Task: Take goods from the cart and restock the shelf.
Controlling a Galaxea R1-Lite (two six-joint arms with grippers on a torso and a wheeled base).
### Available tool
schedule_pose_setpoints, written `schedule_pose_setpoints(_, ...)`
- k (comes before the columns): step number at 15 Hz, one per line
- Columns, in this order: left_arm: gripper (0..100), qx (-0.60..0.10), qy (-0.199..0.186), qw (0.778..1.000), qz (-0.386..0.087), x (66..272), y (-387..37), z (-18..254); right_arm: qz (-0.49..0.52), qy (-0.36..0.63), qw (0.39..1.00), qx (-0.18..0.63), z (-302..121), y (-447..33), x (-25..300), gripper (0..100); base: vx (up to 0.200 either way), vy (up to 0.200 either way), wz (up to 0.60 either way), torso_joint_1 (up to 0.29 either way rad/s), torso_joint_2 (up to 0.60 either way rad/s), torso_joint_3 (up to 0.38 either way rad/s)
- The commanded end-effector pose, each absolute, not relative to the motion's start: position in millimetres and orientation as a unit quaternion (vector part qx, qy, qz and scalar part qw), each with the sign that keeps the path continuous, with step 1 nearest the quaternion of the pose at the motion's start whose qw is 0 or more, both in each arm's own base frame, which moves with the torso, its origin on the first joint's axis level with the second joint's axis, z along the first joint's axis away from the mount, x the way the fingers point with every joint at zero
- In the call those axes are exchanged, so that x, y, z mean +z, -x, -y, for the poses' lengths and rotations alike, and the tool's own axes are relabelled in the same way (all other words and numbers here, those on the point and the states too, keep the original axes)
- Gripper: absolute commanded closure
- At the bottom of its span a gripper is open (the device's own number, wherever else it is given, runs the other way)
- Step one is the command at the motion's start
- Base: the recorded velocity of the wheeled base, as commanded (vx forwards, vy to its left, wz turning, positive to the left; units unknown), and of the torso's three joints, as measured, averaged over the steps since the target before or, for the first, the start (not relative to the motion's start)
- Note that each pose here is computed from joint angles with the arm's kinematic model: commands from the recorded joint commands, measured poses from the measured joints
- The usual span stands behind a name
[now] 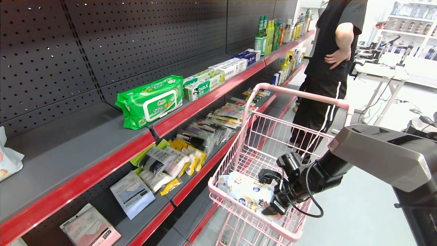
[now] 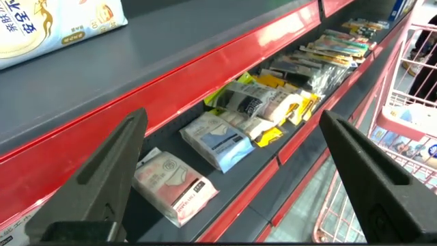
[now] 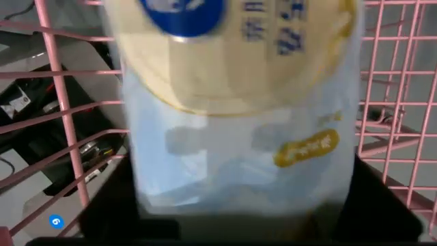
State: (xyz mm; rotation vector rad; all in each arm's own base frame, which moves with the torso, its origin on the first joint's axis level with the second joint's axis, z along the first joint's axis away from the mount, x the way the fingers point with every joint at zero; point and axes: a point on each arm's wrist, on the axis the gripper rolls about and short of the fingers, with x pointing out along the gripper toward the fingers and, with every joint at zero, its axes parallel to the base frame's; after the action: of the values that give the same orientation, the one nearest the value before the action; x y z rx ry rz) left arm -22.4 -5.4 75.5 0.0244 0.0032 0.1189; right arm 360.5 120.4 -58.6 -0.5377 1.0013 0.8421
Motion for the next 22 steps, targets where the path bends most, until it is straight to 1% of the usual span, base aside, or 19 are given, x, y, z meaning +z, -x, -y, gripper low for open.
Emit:
schedule_pose_setpoints(1,0,0.060,-0.012,0.998,-0.002,75,22,5,-0.467,0.246,0.756,0.386,-119,-355,-61,100,0.000,0.000,0.00,0.000,0.00,0.000)
schedule_pose_setpoints(3,0,0.060,-0.011,0.998,-0.002,75,22,5,-0.467,0.239,0.762,0.379,-117,-349,-48,100,0.000,0.000,0.00,0.000,0.00,0.000)
schedule_pose_setpoints(5,0,0.061,-0.011,0.998,-0.002,75,22,5,-0.457,0.240,0.784,0.346,-112,-344,-20,100,0.000,0.000,0.00,0.000,0.00,0.000)
schedule_pose_setpoints(6,0,0.061,-0.011,0.998,-0.002,75,22,5,-0.440,0.234,0.813,0.303,-104,-341,11,100,0.000,0.000,0.00,0.000,0.00,0.000)
schedule_pose_setpoints(8,0,0.061,-0.011,0.998,-0.002,75,22,5,-0.390,0.205,0.860,0.256,-97,-331,70,100,0.000,0.000,0.00,0.000,0.00,0.000)
schedule_pose_setpoints(9,0,0.061,-0.011,0.998,-0.002,75,22,5,-0.354,0.178,0.891,0.223,-94,-320,106,100,0.000,0.000,0.00,0.000,0.00,0.000)
schedule_pose_setpoints(10,0,0.061,-0.011,0.998,-0.002,75,22,5,-0.323,0.170,0.913,0.185,-89,-307,136,100,0.000,0.000,0.00,0.000,0.00,0.000)
schedule_pose_setpoints(11,0,0.061,-0.011,0.998,-0.002,75,22,5,-0.299,0.160,0.928,0.154,-83,-291,157,100,0.000,0.000,0.00,0.000,0.00,0.000)
schedule_pose_setpoints(13,0,0.061,-0.010,0.998,-0.002,75,22,5,-0.249,0.133,0.950,0.134,-70,-249,190,100,0.000,0.000,0.00,0.000,0.00,0.000)
schedule_pose_setpoints(14,0,0.061,-0.009,0.998,-0.002,75,22,5,-0.235,0.131,0.954,0.129,-65,-234,197,100,0.000,0.000,0.00,0.000,0.00,0.000)
schedule_pose_setpoints(15,0,0.060,-0.010,0.998,-0.002,75,22,5,-0.208,0.127,0.963,0.119,-51,-195,205,100,0.000,0.000,0.00,0.000,0.00,0.000)
schedule_pose_setpoints(16,0,0.060,-0.010,0.998,-0.002,75,22,5,-0.188,0.126,0.967,0.114,-44,-169,207,100,0.000,0.000,0.00,0.000,0.00,0.000)
schedule_pose_setpoints(19,0,0.060,-0.009,0.998,-0.002,75,22,5,-0.183,0.130,0.973,0.053,-21,-120,206,100,0.000,0.000,0.00,0.000,0.00,0.000)
schedule_pose_setpoints(22,0,0.060,-0.010,0.998,-0.002,75,22,5,-0.152,0.123,0.980,0.045,-10,-75,206,100,0.000,0.000,0.00,0.000,0.00,0.000)
